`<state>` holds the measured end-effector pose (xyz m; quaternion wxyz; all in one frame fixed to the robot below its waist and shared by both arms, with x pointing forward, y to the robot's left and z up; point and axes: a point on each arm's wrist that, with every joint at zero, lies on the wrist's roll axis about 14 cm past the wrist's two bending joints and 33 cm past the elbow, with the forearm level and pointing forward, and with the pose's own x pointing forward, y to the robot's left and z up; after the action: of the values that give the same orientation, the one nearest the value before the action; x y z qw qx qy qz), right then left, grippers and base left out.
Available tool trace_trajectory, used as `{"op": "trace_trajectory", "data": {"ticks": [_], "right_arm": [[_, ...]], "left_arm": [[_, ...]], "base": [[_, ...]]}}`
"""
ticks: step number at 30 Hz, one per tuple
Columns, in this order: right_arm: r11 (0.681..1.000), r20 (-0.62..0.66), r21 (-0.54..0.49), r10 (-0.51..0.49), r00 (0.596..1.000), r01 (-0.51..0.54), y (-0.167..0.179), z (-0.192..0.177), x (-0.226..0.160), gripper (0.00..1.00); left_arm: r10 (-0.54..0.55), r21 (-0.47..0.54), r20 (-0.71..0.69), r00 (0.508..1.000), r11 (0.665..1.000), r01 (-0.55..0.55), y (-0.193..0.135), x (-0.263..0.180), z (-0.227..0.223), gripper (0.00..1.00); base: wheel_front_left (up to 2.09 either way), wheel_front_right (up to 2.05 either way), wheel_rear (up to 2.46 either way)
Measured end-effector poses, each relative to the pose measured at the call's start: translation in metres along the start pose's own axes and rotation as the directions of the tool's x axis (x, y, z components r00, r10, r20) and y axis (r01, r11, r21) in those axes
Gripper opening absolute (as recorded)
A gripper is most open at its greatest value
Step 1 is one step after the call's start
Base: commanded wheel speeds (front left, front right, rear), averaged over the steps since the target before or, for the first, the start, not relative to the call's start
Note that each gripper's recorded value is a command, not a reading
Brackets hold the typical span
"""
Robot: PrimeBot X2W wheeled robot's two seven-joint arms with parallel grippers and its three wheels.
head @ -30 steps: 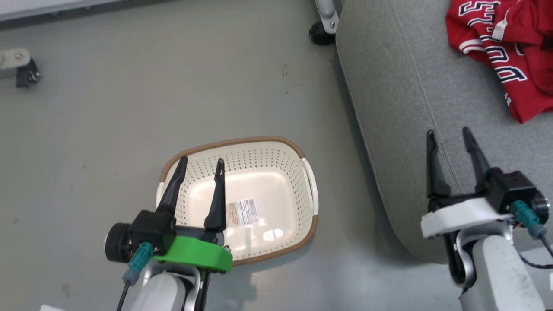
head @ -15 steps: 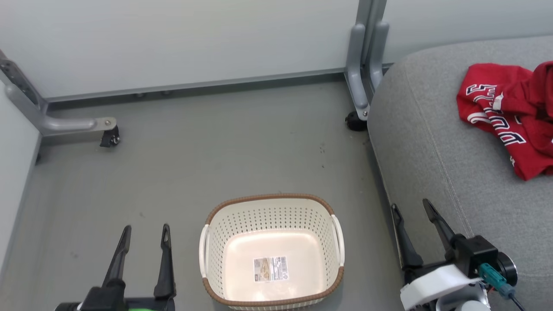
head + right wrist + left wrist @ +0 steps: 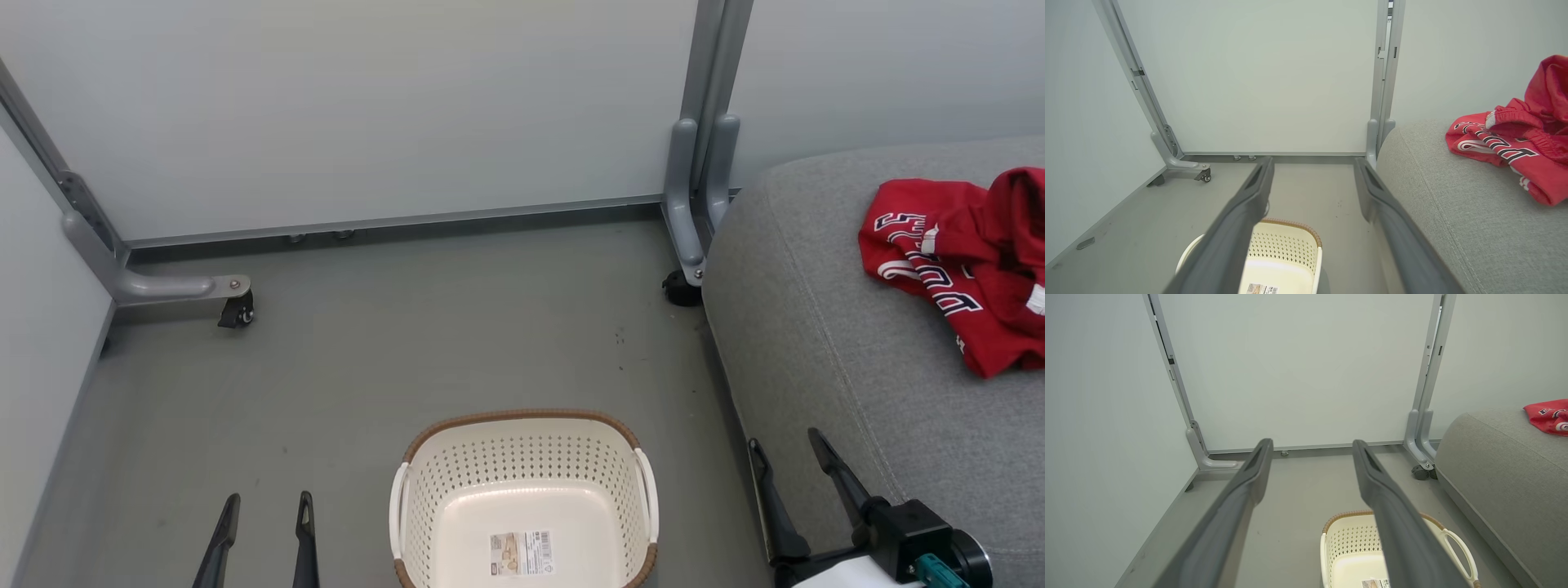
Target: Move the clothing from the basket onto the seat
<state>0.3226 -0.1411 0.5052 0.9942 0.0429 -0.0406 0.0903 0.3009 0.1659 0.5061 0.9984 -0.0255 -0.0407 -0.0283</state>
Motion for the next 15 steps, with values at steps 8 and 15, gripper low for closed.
{"op": "trace_trajectory", "data": {"ticks": [8,15], "right_arm": [[1.0,0.012,0.0,0.004,1.0,-0.004,0.0017,0.0034,-0.0004,1.0],[1.0,0.009,0.002,0.008,1.0,-0.008,0.0038,0.0024,-0.0027,1.0]], "left_arm": [[-0.007,0.007,0.0,1.0,1.0,0.007,-0.0017,-0.0018,-0.0003,1.0],[-0.025,0.004,-0.007,1.0,1.0,0.025,-0.0067,-0.0038,-0.0027,1.0]], "base": [[0.0,0.0,0.0],[0.0,0.0,0.0]]}}
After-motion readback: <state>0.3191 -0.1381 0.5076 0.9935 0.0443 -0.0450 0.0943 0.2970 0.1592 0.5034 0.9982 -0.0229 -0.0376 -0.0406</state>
